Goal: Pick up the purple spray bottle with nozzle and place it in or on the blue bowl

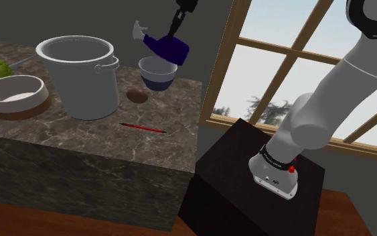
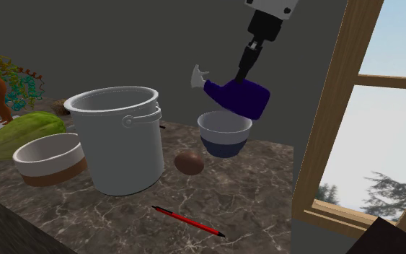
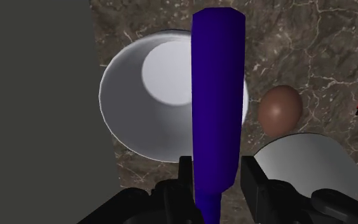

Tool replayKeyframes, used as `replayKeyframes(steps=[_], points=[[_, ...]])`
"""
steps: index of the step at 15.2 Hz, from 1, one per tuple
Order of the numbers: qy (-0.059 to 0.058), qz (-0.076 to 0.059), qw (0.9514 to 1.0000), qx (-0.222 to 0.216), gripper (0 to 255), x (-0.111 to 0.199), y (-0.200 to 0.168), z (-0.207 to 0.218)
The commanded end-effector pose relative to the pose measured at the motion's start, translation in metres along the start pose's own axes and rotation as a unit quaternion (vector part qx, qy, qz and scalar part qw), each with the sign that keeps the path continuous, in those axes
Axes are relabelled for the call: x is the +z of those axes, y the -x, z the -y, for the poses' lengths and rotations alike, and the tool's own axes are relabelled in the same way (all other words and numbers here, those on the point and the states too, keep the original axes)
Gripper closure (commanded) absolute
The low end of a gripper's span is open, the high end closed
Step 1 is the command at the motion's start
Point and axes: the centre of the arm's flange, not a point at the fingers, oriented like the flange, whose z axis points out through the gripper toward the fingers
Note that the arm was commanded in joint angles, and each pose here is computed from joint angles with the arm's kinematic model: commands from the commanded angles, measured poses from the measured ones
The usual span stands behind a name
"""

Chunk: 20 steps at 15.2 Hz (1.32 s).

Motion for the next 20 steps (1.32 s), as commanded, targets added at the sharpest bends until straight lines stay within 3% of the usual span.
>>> replayKeyframes(steps=[1,11,19,20], points=[[0.0,0.0,1.0,-0.001,255,0.001,0.0,-0.033],[0.0,0.0,1.0,-0.001,255,0.05,0.019,-0.033],[0.0,0.0,1.0,-0.001,255,0.052,0.019,-0.033],[0.0,0.0,1.0,-0.001,0,0.053,0.019,-0.032]])
